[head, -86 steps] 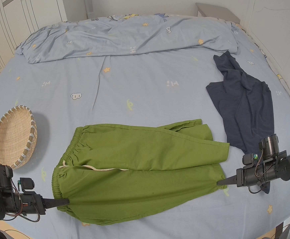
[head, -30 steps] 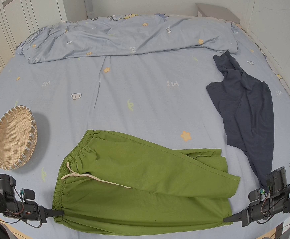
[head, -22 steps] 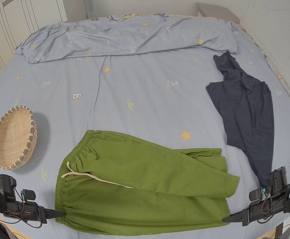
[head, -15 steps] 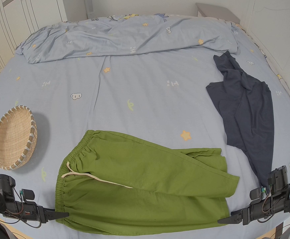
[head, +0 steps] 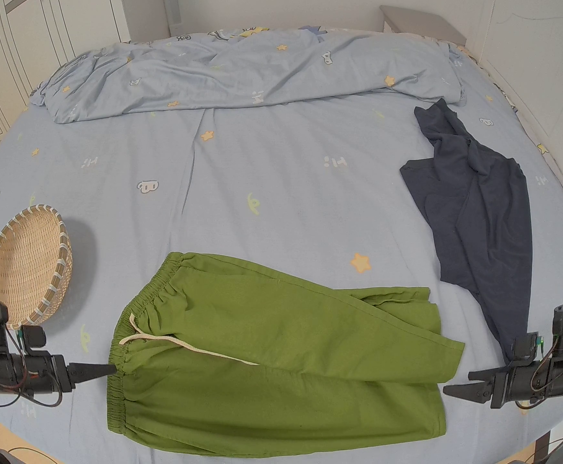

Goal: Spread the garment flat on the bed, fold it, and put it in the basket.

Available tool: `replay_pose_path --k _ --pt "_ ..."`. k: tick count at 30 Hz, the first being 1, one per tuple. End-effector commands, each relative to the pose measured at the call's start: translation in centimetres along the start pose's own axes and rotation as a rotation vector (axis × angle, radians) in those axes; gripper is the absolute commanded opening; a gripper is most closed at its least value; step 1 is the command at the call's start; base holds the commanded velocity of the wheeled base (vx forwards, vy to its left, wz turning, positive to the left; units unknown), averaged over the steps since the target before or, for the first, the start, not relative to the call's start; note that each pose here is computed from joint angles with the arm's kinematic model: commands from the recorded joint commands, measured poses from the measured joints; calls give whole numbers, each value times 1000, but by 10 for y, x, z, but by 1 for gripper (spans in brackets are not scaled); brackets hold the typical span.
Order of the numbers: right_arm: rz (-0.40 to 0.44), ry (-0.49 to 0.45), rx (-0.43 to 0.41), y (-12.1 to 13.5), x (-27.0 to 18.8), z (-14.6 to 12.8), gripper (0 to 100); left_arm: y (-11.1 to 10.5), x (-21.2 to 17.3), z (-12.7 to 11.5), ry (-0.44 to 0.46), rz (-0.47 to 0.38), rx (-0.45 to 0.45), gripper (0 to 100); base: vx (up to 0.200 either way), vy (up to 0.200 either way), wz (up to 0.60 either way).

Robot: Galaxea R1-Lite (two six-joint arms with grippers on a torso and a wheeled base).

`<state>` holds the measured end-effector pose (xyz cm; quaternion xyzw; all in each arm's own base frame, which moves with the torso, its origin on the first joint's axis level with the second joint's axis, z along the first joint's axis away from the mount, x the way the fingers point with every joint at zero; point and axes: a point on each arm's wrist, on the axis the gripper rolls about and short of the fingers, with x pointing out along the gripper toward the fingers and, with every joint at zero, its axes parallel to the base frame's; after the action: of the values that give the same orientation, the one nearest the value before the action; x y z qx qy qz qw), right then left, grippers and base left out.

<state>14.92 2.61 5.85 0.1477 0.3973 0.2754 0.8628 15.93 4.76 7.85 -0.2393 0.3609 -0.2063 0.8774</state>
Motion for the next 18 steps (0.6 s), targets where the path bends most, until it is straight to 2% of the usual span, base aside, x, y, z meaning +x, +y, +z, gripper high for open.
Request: replay_pose_path --k 1,2,3,5,8,11,13,18 --pt "-78 -228 -86 3 -17 43 100 -49 -20 62 -90 3 142 100 0 0 0" --pt "-80 -232 -87 3 -17 45 100 -50 -20 63 -90 3 143 100 0 0 0" --pt "-110 -279 -110 4 -17 62 100 -59 -19 82 -96 -10 148 100 0 0 0" --pt "-142 -314 -126 6 -17 82 100 -64 -6 102 -78 -48 107 100 0 0 0" --pt "-159 -320 -126 9 -17 104 100 -70 18 126 -66 -93 59 100 0 0 0" --pt "-155 -328 -132 10 -16 124 100 -69 46 144 -65 -98 51 100 0 0 0" --pt "-153 -333 -135 10 -14 131 100 -68 65 153 -76 -91 73 100 0 0 0" --pt "-144 -279 -123 6 -1 123 100 -54 106 162 -58 -70 77 100 0 0 0"
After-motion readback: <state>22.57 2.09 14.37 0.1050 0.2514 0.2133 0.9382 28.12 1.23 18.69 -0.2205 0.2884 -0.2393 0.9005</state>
